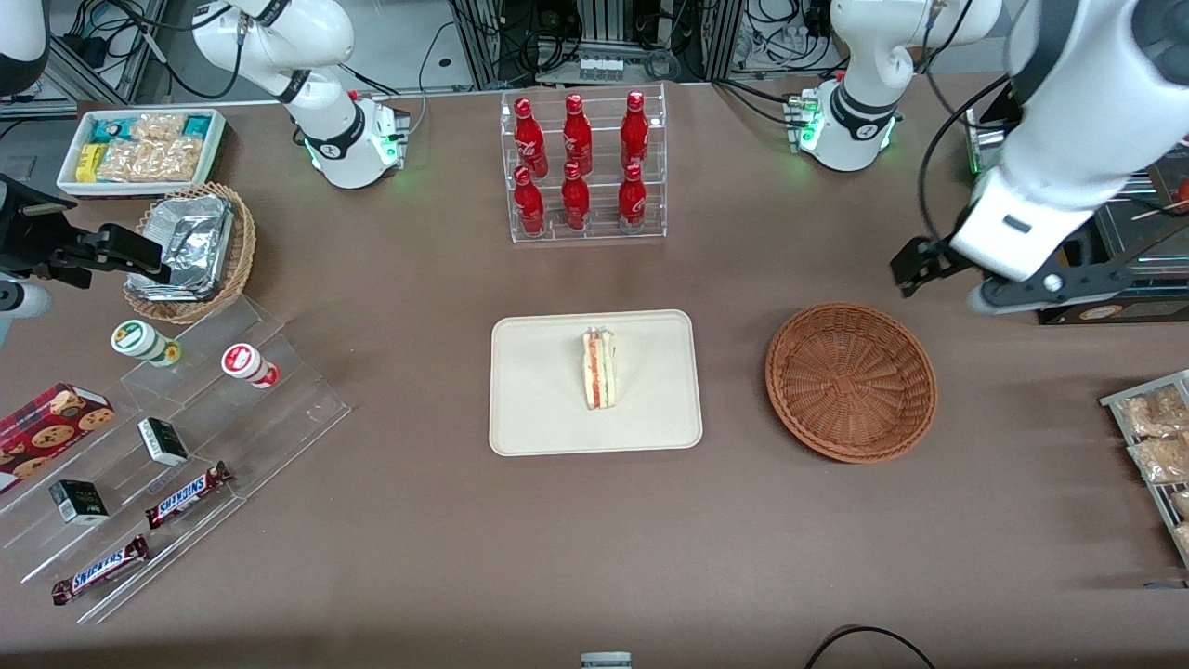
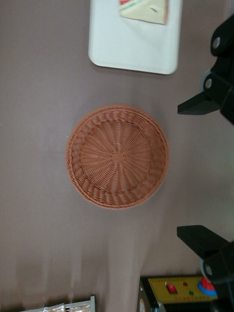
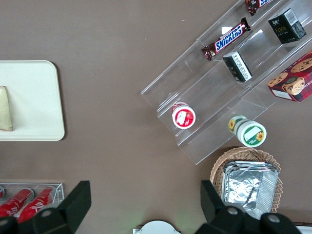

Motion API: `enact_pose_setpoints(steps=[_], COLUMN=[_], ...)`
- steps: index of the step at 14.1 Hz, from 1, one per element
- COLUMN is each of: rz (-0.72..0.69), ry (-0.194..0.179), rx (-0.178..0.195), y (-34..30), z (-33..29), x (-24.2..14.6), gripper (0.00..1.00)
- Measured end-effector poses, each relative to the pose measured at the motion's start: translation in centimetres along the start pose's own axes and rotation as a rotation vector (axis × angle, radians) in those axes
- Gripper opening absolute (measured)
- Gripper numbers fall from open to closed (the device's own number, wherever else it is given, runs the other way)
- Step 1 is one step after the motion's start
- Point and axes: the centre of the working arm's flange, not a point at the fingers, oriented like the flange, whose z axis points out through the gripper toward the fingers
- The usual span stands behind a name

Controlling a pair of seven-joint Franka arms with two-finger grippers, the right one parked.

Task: Place sandwich from basket to tray

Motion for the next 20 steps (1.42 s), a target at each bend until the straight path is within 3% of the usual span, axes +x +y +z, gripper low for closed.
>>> enact_pose_setpoints(steps=[7, 9, 11, 20], rz=[0.072, 0.060, 0.065, 0.056], ry=[-0.039, -0.046, -0.049, -0.024], rx=[-0.018, -0.062, -0.076, -0.076], y=[-7.0, -8.2, -8.8, -9.8], z=[-0.6, -0.5, -0.2, -1.2], x=[-0.2, 0.1, 0.5, 1.1], gripper=[1.00, 1.00, 1.00, 1.00])
